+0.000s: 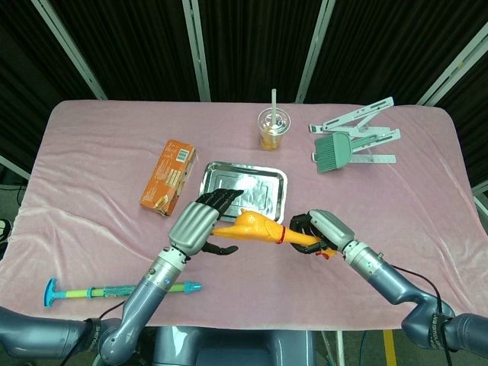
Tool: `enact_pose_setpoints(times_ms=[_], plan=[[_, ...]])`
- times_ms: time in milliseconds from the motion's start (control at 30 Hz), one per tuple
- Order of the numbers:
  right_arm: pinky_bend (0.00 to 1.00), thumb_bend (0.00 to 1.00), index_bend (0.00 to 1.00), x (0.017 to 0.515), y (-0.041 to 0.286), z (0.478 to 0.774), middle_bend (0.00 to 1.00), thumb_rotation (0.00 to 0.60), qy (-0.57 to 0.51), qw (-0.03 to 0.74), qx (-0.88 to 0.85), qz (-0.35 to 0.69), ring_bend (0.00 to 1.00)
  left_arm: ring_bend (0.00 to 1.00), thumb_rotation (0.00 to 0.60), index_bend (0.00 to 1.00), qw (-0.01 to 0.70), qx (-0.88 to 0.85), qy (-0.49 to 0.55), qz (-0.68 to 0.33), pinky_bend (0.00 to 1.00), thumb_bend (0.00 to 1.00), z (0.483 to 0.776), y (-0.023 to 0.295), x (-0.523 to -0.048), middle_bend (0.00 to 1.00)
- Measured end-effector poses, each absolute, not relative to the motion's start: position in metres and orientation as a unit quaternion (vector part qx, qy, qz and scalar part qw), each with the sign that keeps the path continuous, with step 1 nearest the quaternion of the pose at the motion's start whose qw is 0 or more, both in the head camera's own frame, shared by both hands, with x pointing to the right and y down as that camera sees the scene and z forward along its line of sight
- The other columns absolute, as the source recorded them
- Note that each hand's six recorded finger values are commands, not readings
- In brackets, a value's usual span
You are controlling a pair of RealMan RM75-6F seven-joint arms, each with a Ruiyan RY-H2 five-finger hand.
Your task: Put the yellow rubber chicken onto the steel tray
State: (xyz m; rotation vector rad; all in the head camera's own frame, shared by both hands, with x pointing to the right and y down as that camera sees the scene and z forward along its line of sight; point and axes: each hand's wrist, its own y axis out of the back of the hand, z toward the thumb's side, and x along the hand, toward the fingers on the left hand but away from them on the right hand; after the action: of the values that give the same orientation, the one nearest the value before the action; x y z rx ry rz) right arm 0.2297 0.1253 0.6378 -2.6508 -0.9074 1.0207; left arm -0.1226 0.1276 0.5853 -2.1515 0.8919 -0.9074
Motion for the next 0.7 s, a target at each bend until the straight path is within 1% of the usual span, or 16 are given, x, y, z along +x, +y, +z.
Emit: enact_pose_setpoints(times_ms=[167,333,533,700], plan=[[0.9,0.44,0.93,0.234,0.122,0.643,0.76,0.6,-0.309,0.074,-0.882,0.348,0.79,0.1,0.6,0.07,0.319,-0.814,0.347,-0.34,0.21,0.02,0.577,0.127,-0.135,0.12],[0.9,0.44,0.93,0.238,0.114,0.653,0.76,0.6,-0.316,0.07,-0.875,0.359,0.79,0.1,0.6,0.09,0.311,-0.814,0.364,-0.329,0.21,0.02,0.566,0.13,-0.154,0.13],[0.9,0.44,0.93,0.234,0.102,0.67,0.76,0.6,-0.317,0.068,-0.87,0.372,0.79,0.1,0.6,0.1,0.329,-0.801,0.382,-0.322,0.21,0.02,0.551,0.139,-0.188,0.13],[0.9,0.44,0.93,0.222,0.092,0.686,0.76,0.6,-0.315,0.066,-0.868,0.377,0.79,0.1,0.6,0.1,0.334,-0.789,0.399,-0.326,0.21,0.02,0.543,0.153,-0.227,0.13]])
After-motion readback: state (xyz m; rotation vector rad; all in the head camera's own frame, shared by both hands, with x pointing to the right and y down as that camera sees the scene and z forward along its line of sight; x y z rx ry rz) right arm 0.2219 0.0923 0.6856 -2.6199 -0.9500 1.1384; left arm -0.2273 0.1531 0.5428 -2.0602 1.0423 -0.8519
